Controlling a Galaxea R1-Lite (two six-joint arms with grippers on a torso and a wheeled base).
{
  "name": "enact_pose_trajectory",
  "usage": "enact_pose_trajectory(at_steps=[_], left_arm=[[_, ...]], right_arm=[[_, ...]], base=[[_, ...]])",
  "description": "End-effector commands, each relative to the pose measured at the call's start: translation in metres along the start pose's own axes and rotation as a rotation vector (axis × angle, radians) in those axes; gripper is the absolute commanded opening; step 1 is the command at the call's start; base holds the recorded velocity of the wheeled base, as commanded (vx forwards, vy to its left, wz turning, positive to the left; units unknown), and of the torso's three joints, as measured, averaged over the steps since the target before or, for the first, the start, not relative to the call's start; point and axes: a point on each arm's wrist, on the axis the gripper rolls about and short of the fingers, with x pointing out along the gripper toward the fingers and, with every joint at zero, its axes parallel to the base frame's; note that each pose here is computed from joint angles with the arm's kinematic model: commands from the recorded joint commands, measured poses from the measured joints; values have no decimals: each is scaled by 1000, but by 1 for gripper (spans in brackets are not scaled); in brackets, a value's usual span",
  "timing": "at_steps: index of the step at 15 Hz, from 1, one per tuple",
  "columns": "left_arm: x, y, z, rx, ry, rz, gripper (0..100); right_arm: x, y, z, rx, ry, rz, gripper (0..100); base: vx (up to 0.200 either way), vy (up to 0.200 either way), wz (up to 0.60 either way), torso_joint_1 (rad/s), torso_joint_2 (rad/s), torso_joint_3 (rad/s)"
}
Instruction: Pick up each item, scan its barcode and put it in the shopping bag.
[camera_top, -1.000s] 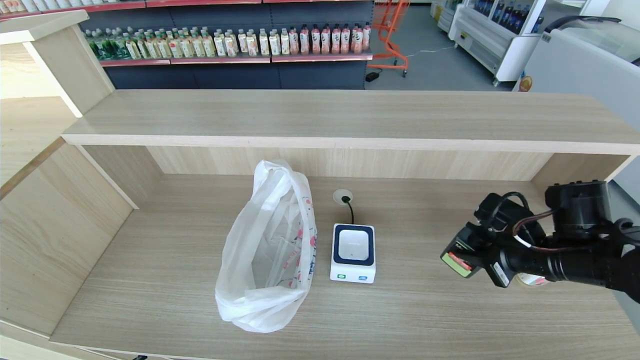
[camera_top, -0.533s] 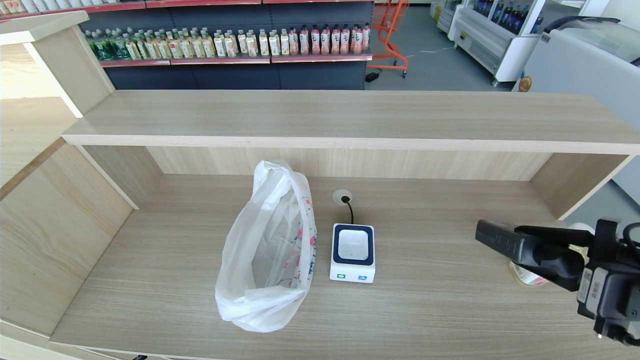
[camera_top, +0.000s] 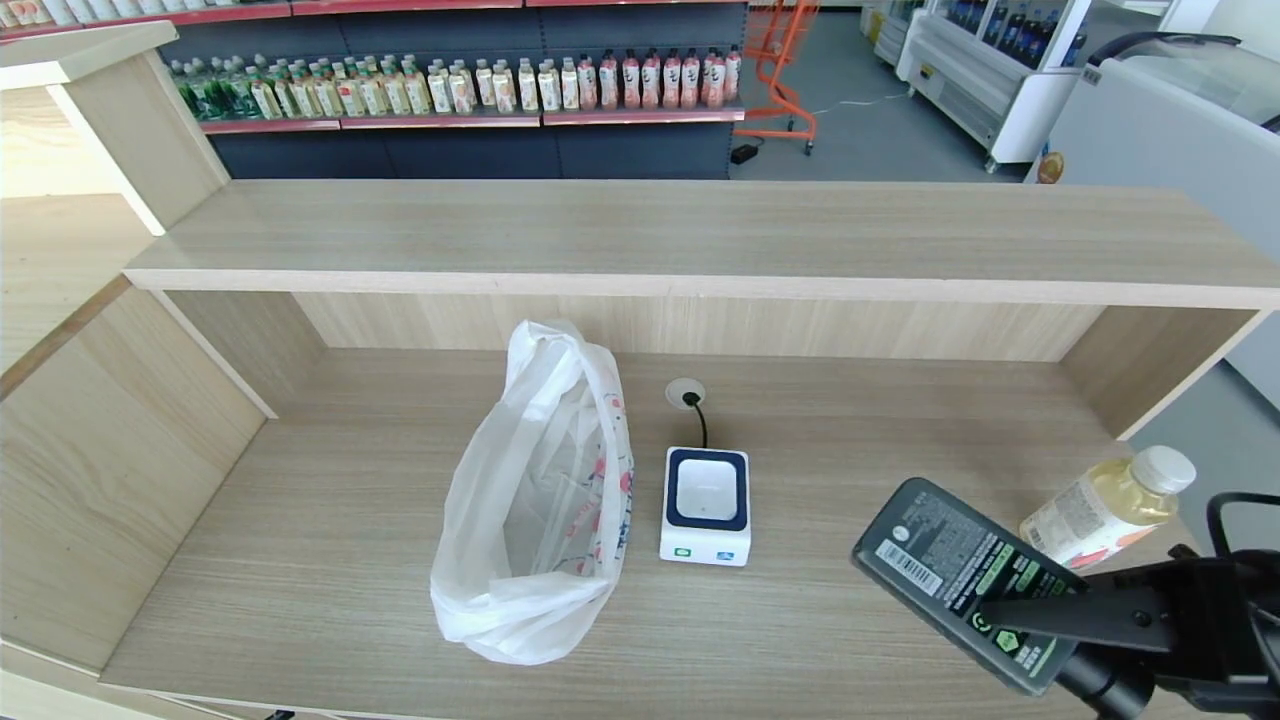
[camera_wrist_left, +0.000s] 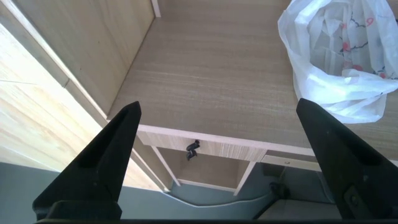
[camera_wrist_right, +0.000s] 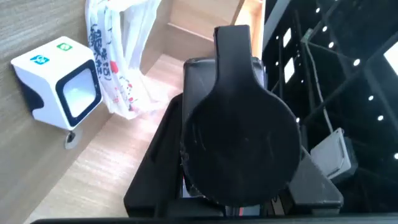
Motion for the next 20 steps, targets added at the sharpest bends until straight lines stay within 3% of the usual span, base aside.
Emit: enact_pose_trajectory(at_steps=[1, 4, 10, 20], left_arm=[[0, 0, 0, 0, 0, 1, 100], [0, 0, 0, 0, 0, 1, 100], [0, 0, 0, 0, 0, 1, 100], [0, 0, 0, 0, 0, 1, 100]], right_arm=[[36, 13, 4, -12, -167, -105, 0], [56, 11, -1, -65, -227, -159, 0], [64, 17, -5, -69, -240, -164, 0], [72, 5, -13, -146, -241, -208, 0]], base=[[0, 0, 0, 0, 0, 0], [0, 0, 0, 0, 0, 0], [0, 0, 0, 0, 0, 0], [0, 0, 0, 0, 0, 0]])
